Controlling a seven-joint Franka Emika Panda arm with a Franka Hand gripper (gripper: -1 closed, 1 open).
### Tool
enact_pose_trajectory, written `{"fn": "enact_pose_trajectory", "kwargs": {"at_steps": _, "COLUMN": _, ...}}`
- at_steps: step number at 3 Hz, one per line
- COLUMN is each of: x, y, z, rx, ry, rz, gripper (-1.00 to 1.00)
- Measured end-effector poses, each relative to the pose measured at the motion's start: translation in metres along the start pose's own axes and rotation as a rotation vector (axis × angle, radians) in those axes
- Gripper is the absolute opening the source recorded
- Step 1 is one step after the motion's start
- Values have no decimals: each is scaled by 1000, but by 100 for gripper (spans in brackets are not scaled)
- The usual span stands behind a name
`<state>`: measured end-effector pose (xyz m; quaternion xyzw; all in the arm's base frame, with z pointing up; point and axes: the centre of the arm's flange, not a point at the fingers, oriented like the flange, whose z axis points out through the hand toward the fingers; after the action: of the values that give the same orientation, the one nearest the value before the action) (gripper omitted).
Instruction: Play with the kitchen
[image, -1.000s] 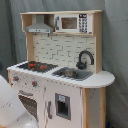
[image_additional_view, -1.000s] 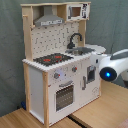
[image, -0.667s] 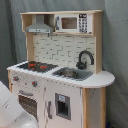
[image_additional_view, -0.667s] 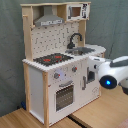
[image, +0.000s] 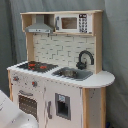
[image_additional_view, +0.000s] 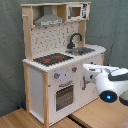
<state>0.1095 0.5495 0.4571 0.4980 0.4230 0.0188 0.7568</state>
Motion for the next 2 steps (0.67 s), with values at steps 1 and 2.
{"fn": "enact_pose_trajectory", "kwargs": {"at_steps": 1, "x": 17, "y": -5, "z": -5, "rx": -90, "ry": 40, "rz": -7, "gripper": 100}}
{"fn": "enact_pose_trajectory", "kwargs": {"at_steps": 2, "x": 32, "y": -6, "z": -3, "rx": -157, "ry": 88, "rz": 2, "gripper": 100}}
